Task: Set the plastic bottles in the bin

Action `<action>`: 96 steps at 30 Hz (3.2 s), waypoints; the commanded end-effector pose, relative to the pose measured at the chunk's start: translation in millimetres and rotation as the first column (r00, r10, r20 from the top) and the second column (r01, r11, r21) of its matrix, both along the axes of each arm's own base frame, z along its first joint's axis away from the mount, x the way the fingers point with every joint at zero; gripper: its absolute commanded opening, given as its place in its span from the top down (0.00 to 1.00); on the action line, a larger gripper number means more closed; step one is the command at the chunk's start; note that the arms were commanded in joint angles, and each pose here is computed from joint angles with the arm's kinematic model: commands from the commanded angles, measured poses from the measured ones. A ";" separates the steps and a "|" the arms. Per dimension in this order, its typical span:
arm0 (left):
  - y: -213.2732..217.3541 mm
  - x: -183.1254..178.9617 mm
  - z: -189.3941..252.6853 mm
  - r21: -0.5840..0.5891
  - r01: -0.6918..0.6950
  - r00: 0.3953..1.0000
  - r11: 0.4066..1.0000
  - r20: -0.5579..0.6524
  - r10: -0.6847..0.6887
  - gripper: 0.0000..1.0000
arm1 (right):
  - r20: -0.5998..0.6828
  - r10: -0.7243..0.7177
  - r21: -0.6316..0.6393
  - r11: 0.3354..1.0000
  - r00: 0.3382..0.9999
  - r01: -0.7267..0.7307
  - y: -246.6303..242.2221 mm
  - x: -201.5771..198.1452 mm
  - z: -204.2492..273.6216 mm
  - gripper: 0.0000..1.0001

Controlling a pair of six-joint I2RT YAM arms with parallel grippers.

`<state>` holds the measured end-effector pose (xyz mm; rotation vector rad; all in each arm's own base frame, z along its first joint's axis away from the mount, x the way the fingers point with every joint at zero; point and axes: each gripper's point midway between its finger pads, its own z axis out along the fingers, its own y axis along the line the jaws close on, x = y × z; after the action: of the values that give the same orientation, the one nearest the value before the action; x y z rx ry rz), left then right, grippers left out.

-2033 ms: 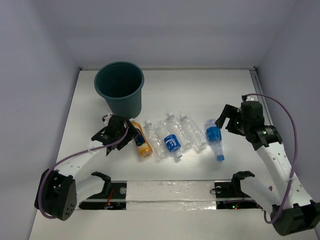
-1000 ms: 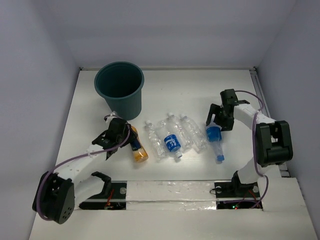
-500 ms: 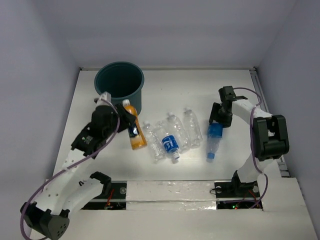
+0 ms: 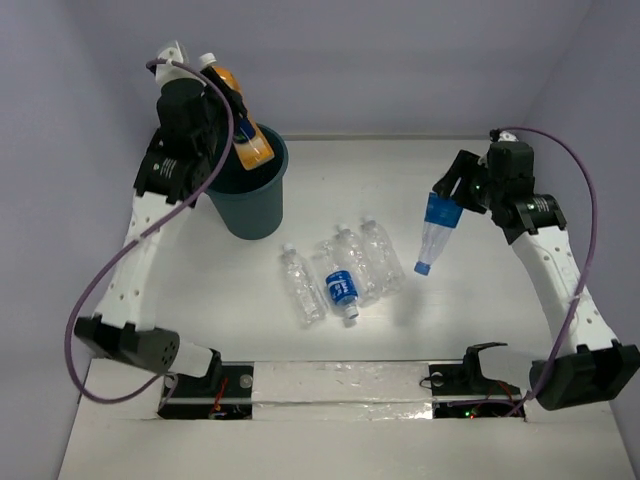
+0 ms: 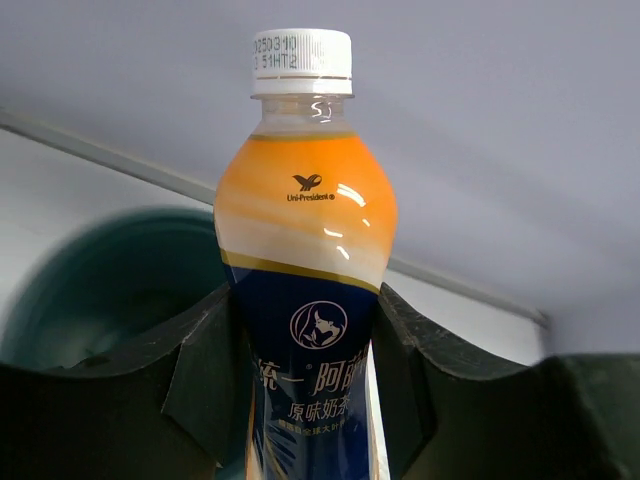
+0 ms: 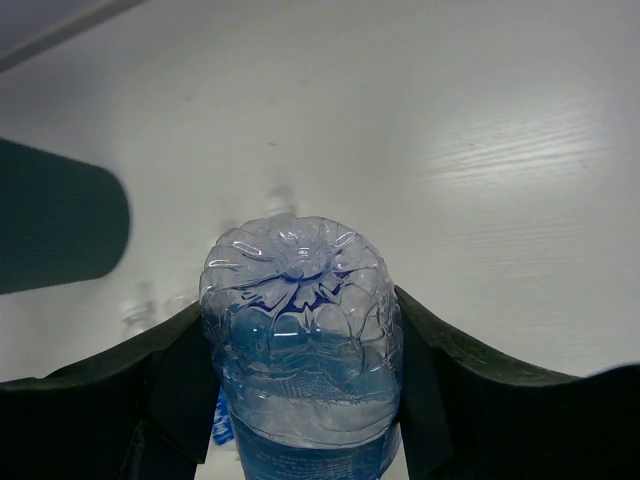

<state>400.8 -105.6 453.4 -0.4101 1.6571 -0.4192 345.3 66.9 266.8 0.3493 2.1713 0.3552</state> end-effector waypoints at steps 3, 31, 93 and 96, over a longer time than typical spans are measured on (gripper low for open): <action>58.8 61.2 -16.3 0.097 -0.213 0.977 0.972 -0.007 0.215 0.63 | 0.216 0.176 0.169 0.962 0.960 -0.215 70.5 -7.1 89.5 0.46; -20.9 -156.7 -232.7 -0.232 0.224 0.861 0.947 -0.409 -0.304 0.59 | 0.686 0.043 0.420 0.792 0.727 -0.443 345.6 137.6 243.3 0.35; 51.9 -9.6 -11.5 0.161 -0.193 0.975 0.968 -0.077 0.207 0.65 | -0.392 0.348 0.011 0.927 0.852 -0.374 110.0 35.3 -213.0 0.17; 66.8 14.5 -18.8 0.205 -0.266 0.957 0.942 -0.065 0.284 0.65 | -0.372 0.308 -0.032 0.938 0.875 -0.344 102.3 39.8 -203.8 0.36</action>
<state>395.9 -58.4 445.1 -0.5206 1.6803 -0.1951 368.5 173.3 42.6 -0.0346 2.6769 0.4596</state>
